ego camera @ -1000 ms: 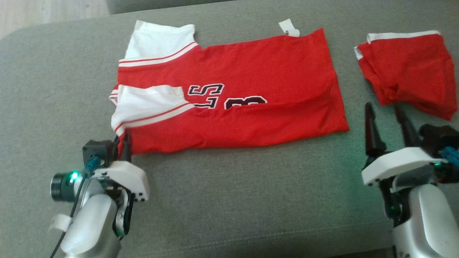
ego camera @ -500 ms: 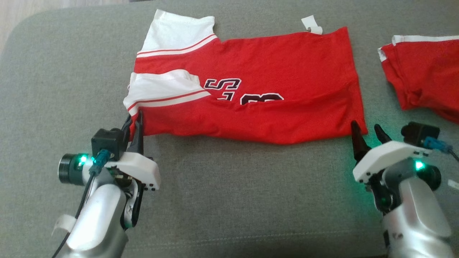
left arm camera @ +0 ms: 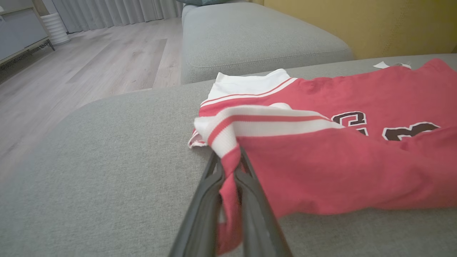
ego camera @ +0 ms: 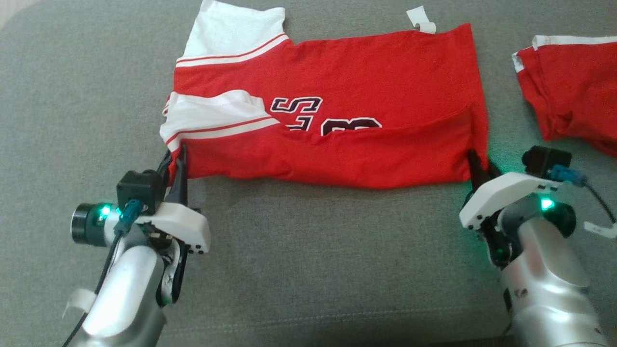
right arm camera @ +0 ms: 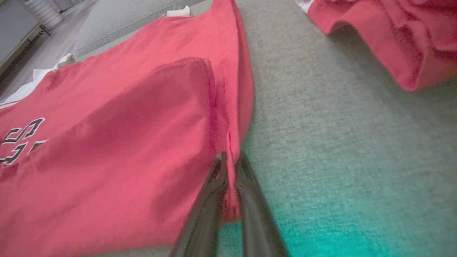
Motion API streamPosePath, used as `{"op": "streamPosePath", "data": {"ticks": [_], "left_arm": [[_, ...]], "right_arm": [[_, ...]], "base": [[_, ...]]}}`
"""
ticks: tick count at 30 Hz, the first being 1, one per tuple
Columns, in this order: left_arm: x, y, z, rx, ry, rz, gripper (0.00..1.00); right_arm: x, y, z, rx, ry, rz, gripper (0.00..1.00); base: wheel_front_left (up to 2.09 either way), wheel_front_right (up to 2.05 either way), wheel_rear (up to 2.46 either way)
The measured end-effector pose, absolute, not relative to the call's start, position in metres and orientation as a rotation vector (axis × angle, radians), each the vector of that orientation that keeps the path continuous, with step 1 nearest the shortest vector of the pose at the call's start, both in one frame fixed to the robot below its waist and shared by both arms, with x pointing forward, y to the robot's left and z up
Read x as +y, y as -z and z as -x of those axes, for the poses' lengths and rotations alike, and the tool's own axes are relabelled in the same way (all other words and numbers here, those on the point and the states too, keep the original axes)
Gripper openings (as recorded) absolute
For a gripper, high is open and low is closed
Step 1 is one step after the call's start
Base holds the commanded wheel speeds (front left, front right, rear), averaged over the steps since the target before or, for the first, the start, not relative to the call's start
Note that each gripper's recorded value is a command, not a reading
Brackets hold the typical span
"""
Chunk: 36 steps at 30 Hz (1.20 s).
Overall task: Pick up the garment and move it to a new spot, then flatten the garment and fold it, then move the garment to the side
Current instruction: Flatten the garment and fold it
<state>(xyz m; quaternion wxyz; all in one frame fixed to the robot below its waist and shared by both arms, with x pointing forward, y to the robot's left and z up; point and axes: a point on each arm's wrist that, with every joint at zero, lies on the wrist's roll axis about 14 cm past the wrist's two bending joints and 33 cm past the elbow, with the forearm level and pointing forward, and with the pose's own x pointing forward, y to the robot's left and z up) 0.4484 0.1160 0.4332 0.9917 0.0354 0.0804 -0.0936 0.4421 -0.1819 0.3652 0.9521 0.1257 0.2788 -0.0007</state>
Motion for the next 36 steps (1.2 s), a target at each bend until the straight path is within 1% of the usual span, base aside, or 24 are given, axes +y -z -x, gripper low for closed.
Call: {"op": "streamPosePath", "data": {"ticks": [5, 16, 23, 27, 33, 35, 36], "left_arm": [[0.117, -0.438, -0.447, 0.152, 0.189, -0.086, 0.00], [0.125, -0.444, -0.417, 0.160, 0.170, -0.084, 0.00], [0.129, -0.450, -0.392, 0.157, 0.170, -0.077, 0.00], [0.123, -0.449, -0.381, 0.178, 0.198, -0.078, 0.00], [0.116, -0.437, -0.371, 0.245, 0.224, -0.071, 0.00], [0.114, -0.433, -0.369, 0.265, 0.229, -0.070, 0.00], [0.113, -0.428, -0.367, 0.291, 0.237, -0.072, 0.49]], "right_arm": [[-0.179, -0.367, -0.436, 0.544, -0.005, -0.256, 0.00], [-0.190, -0.389, -0.419, 0.475, 0.020, -0.229, 0.00], [-0.198, -0.394, -0.390, 0.491, 0.041, -0.250, 0.00], [-0.208, -0.399, -0.377, 0.513, 0.063, -0.260, 0.00], [-0.214, -0.387, -0.348, 0.618, 0.079, -0.261, 0.00], [-0.215, -0.384, -0.344, 0.634, 0.080, -0.261, 0.00], [-0.215, -0.382, -0.340, 0.651, 0.082, -0.261, 0.26]], "base": [[0.00, 0.00, 0.00], [0.00, 0.00, 0.00], [0.00, 0.00, 0.00], [0.00, 0.00, 0.00], [0.00, 0.00, 0.00], [0.00, 0.00, 0.00], [0.00, 0.00, 0.00]]}}
